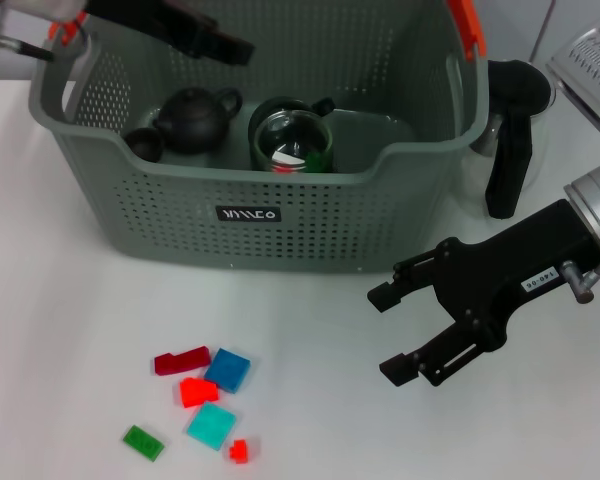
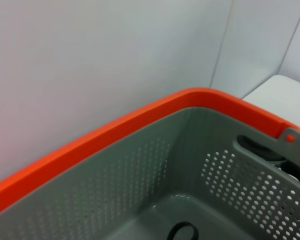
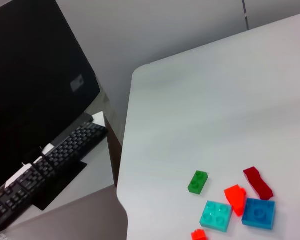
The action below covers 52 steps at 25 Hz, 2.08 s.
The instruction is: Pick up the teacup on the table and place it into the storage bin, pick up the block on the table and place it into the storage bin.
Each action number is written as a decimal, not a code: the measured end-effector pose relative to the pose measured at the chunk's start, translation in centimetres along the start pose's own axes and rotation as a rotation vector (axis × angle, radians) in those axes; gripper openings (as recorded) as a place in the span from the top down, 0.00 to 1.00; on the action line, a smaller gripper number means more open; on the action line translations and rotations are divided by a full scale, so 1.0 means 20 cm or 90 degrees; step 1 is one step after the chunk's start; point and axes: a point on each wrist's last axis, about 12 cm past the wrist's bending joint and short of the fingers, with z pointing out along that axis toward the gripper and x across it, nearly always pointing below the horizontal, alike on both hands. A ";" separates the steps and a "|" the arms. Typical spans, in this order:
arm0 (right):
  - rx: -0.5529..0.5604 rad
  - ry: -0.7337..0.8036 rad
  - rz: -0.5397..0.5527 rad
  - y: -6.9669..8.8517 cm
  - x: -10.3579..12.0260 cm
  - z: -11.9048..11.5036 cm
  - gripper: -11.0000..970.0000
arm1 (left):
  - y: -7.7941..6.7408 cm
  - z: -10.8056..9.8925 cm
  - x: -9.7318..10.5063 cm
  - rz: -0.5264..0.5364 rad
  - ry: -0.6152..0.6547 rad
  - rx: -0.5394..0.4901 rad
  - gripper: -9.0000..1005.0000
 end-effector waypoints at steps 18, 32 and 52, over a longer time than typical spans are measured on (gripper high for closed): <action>-0.006 -0.103 -0.019 0.01 -0.07 -0.02 0.03 | -0.39 -0.42 0.35 0.284 0.202 0.020 0.05; 0.015 -0.179 0.015 -0.02 -0.07 0.00 0.03 | -0.42 -0.17 0.59 0.357 0.352 0.194 0.05; 0.056 -0.220 0.052 -0.05 -0.03 -0.02 0.03 | -0.54 0.09 0.68 0.488 0.416 0.312 0.06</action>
